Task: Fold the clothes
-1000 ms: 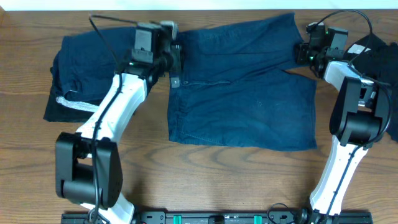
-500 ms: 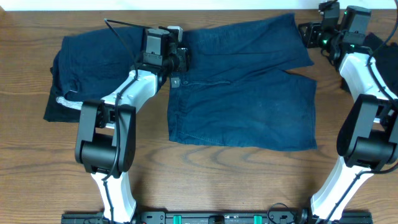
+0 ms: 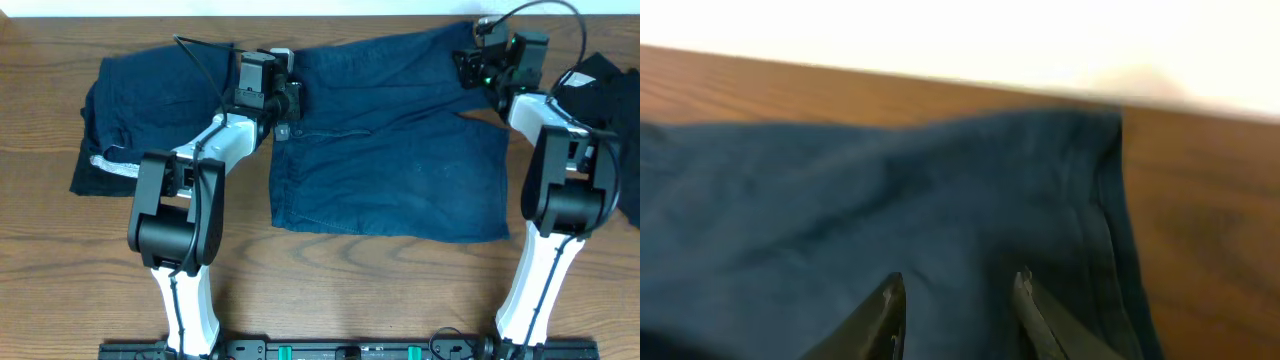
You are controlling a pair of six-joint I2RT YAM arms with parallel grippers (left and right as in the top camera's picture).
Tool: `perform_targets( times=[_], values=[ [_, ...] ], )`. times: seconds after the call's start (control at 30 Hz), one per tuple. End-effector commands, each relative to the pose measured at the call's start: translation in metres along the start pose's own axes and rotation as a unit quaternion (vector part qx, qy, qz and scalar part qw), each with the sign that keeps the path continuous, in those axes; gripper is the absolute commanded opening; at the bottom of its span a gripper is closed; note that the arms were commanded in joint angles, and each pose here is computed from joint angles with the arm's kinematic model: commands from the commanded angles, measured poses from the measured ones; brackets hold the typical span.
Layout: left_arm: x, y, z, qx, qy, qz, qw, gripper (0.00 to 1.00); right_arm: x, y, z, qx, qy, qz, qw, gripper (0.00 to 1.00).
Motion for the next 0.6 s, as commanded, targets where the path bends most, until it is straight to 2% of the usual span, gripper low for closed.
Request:
perform_targets(
  times=[0.0, 0.17, 0.3, 0.57],
  values=[
    [0.002, 0.007, 0.002, -0.011, 0.001, -0.001, 1.0, 0.45, 0.022, -0.005, 0.009, 0.022, 0.036, 0.011, 0.999, 0.34],
    [0.004, 0.008, 0.004, -0.012, 0.002, -0.001, 1.0, 0.45, 0.035, -0.002, 0.007, 0.016, 0.078, 0.029, 0.996, 0.33],
    [0.003, 0.014, 0.005, -0.049, -0.004, -0.001, 0.999, 0.45, 0.047, -0.002, 0.005, 0.018, 0.115, 0.041, 0.992, 0.33],
    [0.02, 0.021, 0.021, -0.053, 0.016, -0.027, 0.998, 0.45, 0.051, -0.004, 0.003, 0.029, 0.128, 0.038, 0.991, 0.33]
  ],
)
Point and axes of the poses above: each gripper's point midway between its finger pads, its own z axis out along the fingers, its own y axis along the line the jaws close on, x = y × z, the point moved 9 cm from there along -z, back along the fingers, and after that the axes turned 1 degree about z, right-handed, at the moved point
